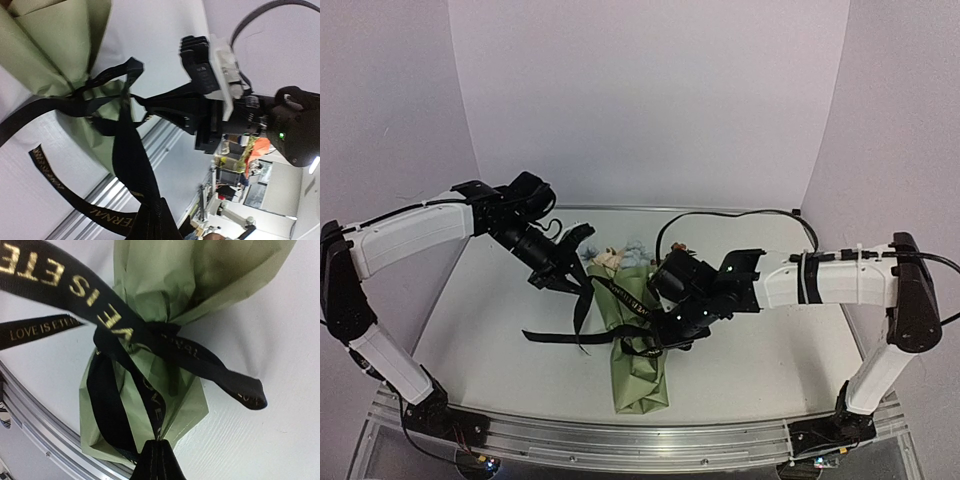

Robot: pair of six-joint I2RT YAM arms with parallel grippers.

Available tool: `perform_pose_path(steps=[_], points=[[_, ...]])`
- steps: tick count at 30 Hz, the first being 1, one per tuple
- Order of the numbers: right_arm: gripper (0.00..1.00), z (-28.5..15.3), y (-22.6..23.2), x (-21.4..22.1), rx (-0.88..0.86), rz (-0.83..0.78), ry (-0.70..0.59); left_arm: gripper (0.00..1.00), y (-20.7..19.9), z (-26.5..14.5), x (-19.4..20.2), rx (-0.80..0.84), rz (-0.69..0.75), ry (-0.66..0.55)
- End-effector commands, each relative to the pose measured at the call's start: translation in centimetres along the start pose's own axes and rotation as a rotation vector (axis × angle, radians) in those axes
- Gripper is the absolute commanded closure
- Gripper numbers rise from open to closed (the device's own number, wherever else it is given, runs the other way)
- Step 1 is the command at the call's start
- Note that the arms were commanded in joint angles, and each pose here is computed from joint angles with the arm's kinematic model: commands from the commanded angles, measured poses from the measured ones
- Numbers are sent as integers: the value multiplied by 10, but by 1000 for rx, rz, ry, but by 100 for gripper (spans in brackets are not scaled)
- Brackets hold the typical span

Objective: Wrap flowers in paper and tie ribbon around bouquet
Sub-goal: Cross the half-tied ribbon over the folded bouquet.

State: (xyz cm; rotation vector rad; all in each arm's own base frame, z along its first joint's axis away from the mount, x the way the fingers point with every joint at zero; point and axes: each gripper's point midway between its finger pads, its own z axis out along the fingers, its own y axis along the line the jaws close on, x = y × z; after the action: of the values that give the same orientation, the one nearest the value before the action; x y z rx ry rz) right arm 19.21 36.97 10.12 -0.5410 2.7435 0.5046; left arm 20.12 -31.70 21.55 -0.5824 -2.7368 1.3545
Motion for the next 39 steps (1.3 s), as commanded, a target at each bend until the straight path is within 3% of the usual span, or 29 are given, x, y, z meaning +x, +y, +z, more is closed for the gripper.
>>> perform_pose_path(steps=[1, 6, 9, 13, 19, 31, 39], points=[[100, -28, 5, -39, -51, -46, -71, 100, -69, -25, -7, 289, 19, -39], [100, -30, 7, -64, -124, -52, -73, 100, -115, -50, -31, 483, -29, -129], [100, -33, 15, -68, -185, -91, -60, 100, -121, -59, -52, 581, -198, -229], [100, -36, 18, -68, -232, -104, -44, 100, -100, -65, -70, 721, -423, -410], [100, -32, 17, -67, -238, -104, -33, 100, -65, -52, -61, 714, -632, -608], [100, -22, 8, -83, -259, -60, -26, 100, -90, -29, -39, 701, -639, -662], [100, -24, 11, -93, -346, -30, -2, 100, -120, -9, -39, 817, -599, -698]])
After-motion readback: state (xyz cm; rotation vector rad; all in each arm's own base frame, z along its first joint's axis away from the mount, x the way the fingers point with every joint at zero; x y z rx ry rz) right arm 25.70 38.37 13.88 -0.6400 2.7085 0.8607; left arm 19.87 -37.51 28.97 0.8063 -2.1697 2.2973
